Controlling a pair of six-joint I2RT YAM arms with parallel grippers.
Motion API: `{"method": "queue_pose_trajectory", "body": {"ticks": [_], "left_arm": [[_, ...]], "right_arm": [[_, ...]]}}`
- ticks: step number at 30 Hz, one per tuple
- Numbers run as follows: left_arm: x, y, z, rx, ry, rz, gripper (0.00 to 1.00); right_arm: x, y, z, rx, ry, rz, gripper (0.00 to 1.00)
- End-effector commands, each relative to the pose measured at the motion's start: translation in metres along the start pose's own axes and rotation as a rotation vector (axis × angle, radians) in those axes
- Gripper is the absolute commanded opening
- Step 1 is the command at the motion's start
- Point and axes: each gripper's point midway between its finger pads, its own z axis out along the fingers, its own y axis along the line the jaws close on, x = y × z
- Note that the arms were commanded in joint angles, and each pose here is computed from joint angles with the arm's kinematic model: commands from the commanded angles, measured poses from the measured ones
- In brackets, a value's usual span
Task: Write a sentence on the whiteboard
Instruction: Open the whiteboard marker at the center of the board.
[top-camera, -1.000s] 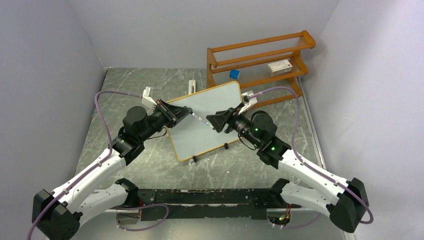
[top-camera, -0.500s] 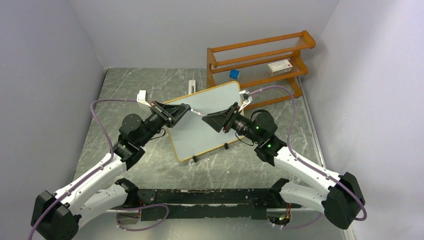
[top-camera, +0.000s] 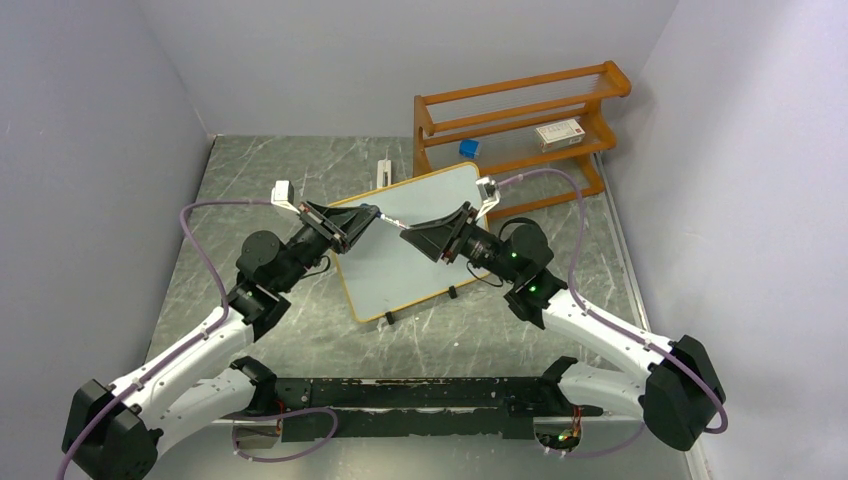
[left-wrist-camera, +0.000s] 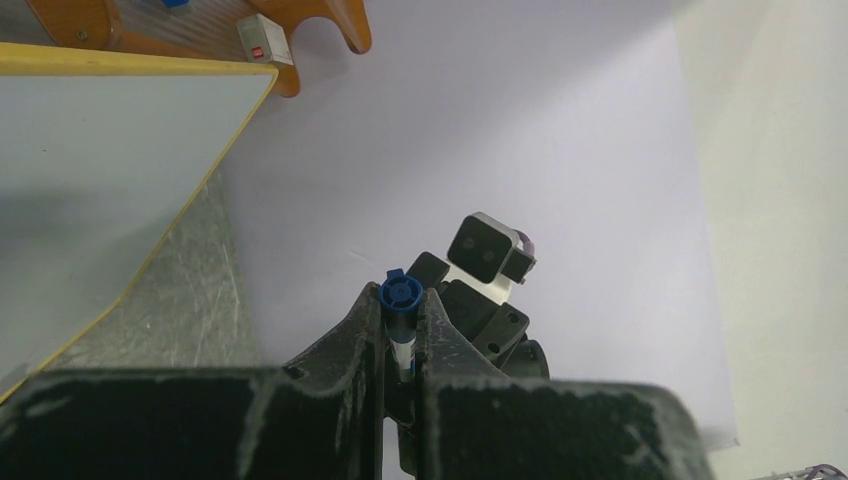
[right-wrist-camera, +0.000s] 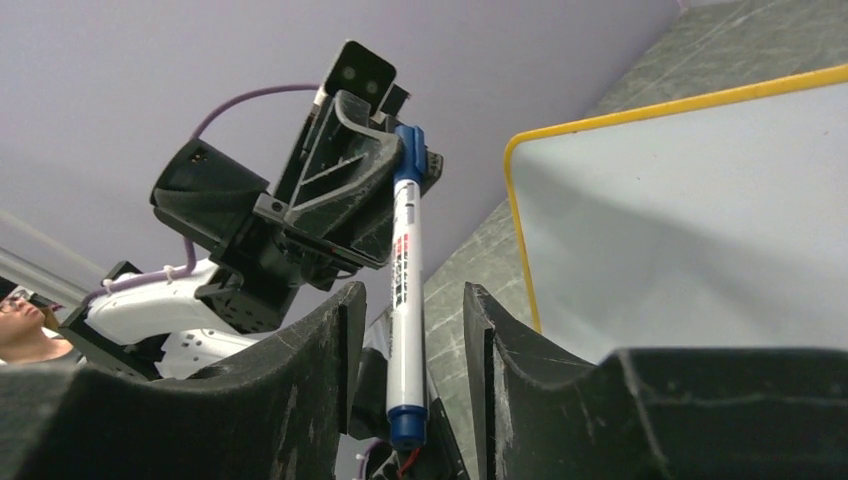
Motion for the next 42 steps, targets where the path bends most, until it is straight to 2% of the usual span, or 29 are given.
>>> {"method": "queue_pose_trajectory", "body": {"ticks": [1, 16, 21, 30, 33, 36, 42], "left_arm": [[-0.004, -0.008, -0.001, 0.049, -0.017, -0.016, 0.05], [-0.004, -0.008, -0.001, 0.053, -0.017, -0.02, 0.05], [-0.004, -0.006, -0.001, 0.051, -0.017, -0.019, 0.05], [-0.005, -0.008, -0.001, 0.054, -0.023, -0.014, 0.05], [-0.005, -0.008, -0.001, 0.054, -0.025, -0.008, 0.05], [-0.007, -0.01, -0.002, 0.054, -0.038, 0.008, 0.05], [-0.018, -0.008, -0.005, 0.047, -0.103, 0.01, 0.05]], "right_arm": [[-0.021, 0.022, 0.004, -0.083, -0.069, -0.016, 0.43], [-0.021, 0.022, 0.01, -0.1, -0.071, -0.001, 0.35], [-0.022, 0.02, 0.01, -0.086, -0.067, -0.013, 0.27], [-0.017, 0.017, 0.012, -0.07, -0.035, -0.017, 0.19], [-0.014, 0.014, 0.013, -0.054, -0.017, -0.026, 0.13], [-0.015, 0.013, 0.011, -0.046, -0.018, -0.037, 0.01], [-0.013, 0.016, 0.003, -0.057, -0.023, -0.068, 0.0]]}}
